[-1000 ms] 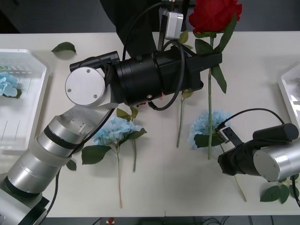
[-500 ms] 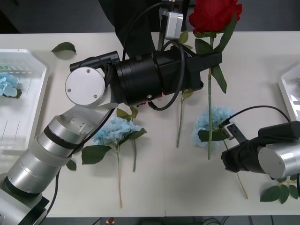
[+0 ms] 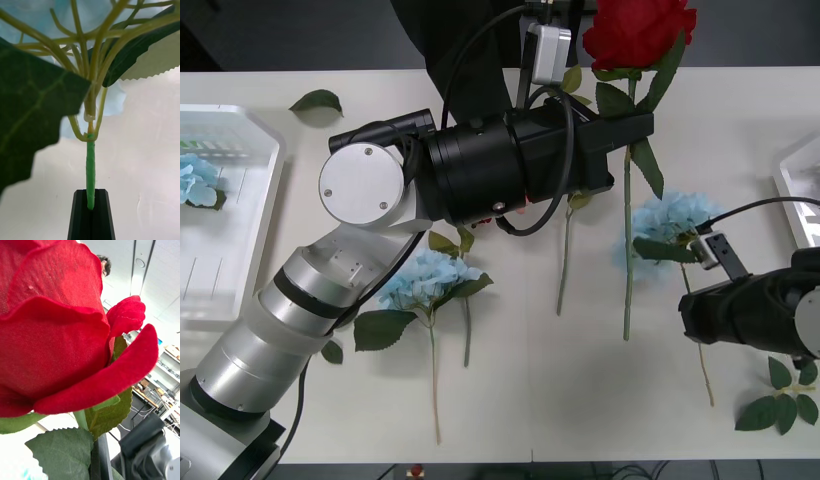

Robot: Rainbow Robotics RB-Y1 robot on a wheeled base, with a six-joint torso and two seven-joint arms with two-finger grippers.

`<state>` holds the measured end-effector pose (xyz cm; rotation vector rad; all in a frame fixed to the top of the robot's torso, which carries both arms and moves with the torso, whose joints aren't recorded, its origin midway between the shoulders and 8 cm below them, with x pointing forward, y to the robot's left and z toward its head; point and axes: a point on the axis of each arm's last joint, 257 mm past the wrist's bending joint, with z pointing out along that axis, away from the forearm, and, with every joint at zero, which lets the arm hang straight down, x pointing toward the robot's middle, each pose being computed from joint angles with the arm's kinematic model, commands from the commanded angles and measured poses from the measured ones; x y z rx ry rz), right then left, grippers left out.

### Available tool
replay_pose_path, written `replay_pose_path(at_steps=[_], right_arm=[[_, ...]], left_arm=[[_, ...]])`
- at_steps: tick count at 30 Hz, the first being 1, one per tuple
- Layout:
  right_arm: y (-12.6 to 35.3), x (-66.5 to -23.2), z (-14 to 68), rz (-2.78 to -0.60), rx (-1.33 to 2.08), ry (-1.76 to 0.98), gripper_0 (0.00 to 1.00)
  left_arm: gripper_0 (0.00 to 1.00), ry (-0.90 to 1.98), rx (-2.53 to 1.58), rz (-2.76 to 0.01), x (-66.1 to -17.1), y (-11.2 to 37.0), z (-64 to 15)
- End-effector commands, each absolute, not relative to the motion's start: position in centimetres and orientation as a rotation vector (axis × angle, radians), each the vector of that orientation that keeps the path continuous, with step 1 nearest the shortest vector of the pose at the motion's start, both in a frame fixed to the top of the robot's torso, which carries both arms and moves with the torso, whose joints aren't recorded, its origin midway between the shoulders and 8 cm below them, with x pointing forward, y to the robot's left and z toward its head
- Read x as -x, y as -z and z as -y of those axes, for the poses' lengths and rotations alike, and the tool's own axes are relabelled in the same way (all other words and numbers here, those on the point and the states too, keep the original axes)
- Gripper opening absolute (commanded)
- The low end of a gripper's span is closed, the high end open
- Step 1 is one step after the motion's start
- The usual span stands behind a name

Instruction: Place the red flowers into the right box and the blue flowers into the left box. If a person shows an open palm, hand one flower to the person first, then continue sorting.

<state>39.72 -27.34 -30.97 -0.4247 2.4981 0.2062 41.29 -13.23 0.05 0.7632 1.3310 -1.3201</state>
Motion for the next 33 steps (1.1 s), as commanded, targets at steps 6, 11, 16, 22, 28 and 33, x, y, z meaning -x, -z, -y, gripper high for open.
replay_pose_path(at_steps=[6, 11, 16, 22, 28, 33], right_arm=[[22.8, -44.1, 29.1, -2.248, 0.491, -0.129, 0.0], [17.5, -47.9, 29.3, -2.076, 0.486, -0.083, 0.0], [12.6, -51.7, 28.5, -1.894, 0.474, -0.073, 0.0], [7.3, -55.5, 25.9, -1.699, 0.448, -0.136, 0.0], [1.8, -57.9, 24.0, -1.55, 0.401, -0.202, 0.0], [-3.0, -58.7, 22.0, -1.441, 0.394, -0.256, 0.0]], left_arm=[[0.0, 1.307, -0.777, -1.283, -41.0, -1.8, 13.1], [0.0, 1.308, -0.778, -1.281, -41.0, -1.8, 13.2], [0.0, 1.307, -0.776, -1.281, -41.0, -1.9, 13.1], [0.0, 1.304, -0.779, -1.281, -41.0, -1.8, 13.1], [0.0, 1.304, -0.778, -1.281, -41.0, -1.7, 13.1], [0.0, 1.301, -0.78, -1.28, -41.0, -1.7, 13.1]])
